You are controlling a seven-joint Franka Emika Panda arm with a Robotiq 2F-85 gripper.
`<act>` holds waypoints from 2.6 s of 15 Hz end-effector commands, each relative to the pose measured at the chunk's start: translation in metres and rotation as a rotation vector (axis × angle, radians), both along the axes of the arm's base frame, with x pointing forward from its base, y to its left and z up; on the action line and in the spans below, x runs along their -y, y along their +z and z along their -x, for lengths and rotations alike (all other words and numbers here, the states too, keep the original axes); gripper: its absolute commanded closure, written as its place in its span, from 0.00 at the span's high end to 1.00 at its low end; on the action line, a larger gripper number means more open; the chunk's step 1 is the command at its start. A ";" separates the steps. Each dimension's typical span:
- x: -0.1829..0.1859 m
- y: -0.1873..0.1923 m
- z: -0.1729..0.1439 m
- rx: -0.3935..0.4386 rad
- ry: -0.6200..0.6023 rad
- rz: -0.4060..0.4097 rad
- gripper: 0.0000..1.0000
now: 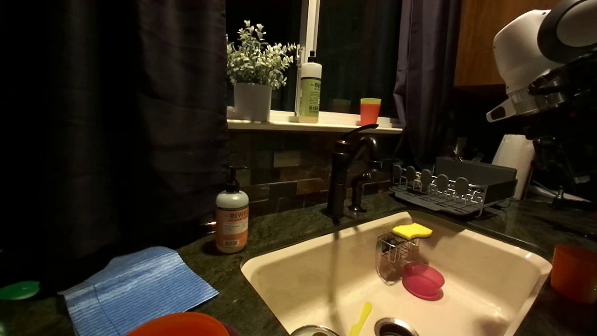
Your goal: Pick up the orange and yellow cup and stack them in the red cup on the shelf
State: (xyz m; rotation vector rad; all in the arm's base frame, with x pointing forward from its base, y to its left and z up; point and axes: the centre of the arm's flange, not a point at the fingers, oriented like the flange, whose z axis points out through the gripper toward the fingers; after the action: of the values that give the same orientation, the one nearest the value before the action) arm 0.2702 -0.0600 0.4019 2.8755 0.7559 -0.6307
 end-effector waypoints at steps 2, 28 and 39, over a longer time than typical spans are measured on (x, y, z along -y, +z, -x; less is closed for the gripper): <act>-0.003 -0.028 0.032 -0.058 -0.079 0.022 1.00; 0.008 -0.121 0.054 -0.288 -0.151 0.176 1.00; -0.002 -0.140 0.043 -0.191 -0.155 0.229 1.00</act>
State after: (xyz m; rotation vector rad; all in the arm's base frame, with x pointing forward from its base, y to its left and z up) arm 0.2940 -0.0658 0.2949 2.7176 0.4566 -0.9896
